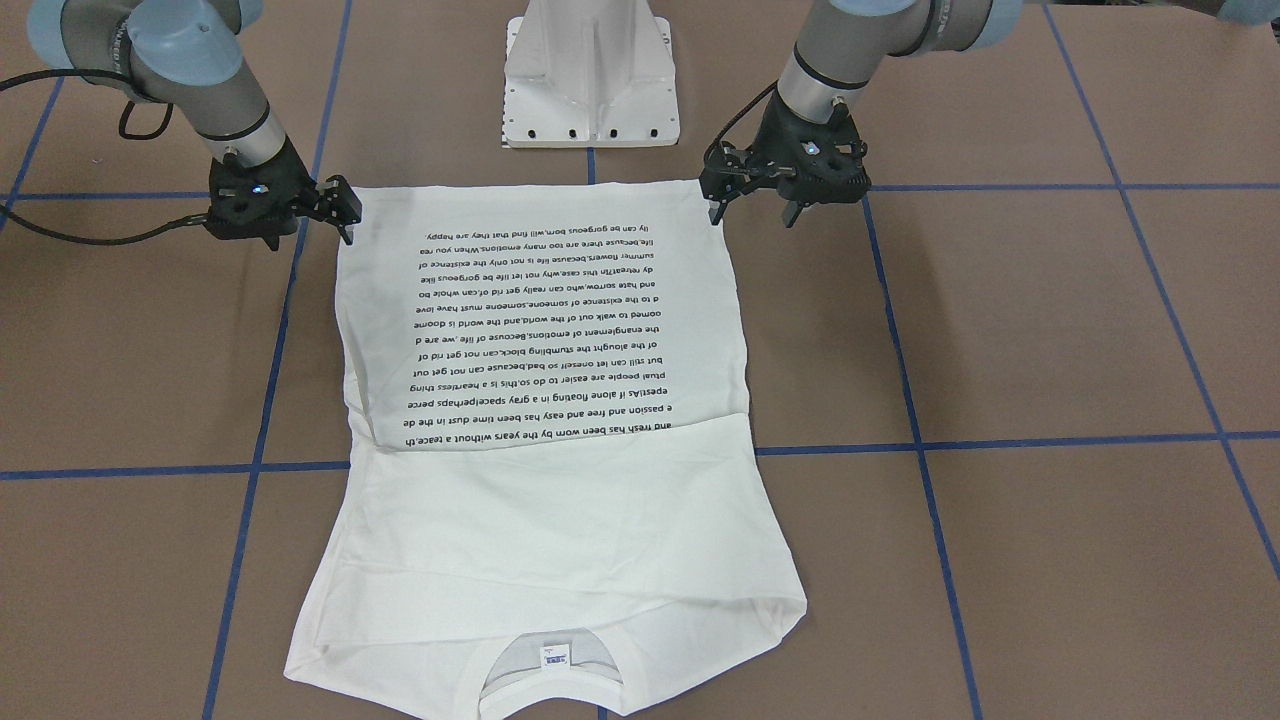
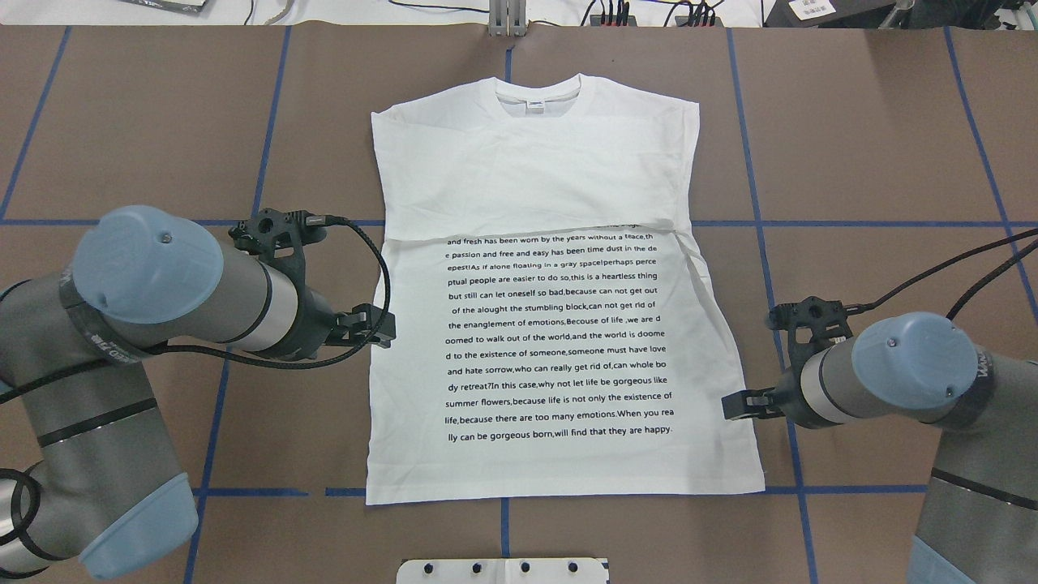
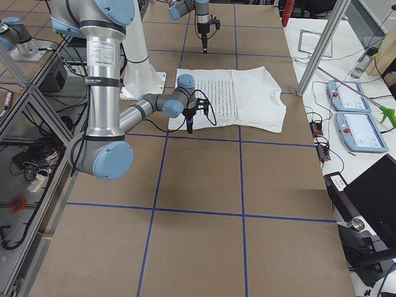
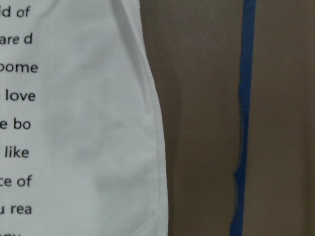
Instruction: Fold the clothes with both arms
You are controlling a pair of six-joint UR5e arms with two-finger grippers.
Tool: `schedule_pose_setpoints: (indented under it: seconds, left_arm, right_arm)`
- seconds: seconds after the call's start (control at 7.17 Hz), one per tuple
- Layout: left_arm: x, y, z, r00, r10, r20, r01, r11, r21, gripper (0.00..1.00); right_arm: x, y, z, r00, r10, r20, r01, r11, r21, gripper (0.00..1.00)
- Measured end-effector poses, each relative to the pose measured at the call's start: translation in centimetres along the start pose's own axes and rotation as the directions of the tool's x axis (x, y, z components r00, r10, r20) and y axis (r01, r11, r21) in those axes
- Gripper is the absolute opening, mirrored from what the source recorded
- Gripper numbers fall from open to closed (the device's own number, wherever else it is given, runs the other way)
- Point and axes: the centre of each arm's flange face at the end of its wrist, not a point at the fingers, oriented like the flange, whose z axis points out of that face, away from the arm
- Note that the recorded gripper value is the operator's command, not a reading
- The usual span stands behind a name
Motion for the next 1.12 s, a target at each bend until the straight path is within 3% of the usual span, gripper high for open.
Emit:
schedule_pose_setpoints:
  seconds: [0.42,1.12]
  left_arm:
    - [0.2,0.6,0.1,1.0,-0.014,-0.002,0.014,1.0,-0.005,1.0]
    - [0.3,0.7,0.1,1.0,-0.014,-0.006,0.014,1.0,-0.006,1.0]
  right_arm:
    - [-1.7,3.0,1.4,1.0,-0.014,-0.006,0.014,0.999,-0.05,0.88]
    - [-2.3,4.4,1.9,0.999,-0.029,-0.025,0.027,0.996,-0.09,0.77]
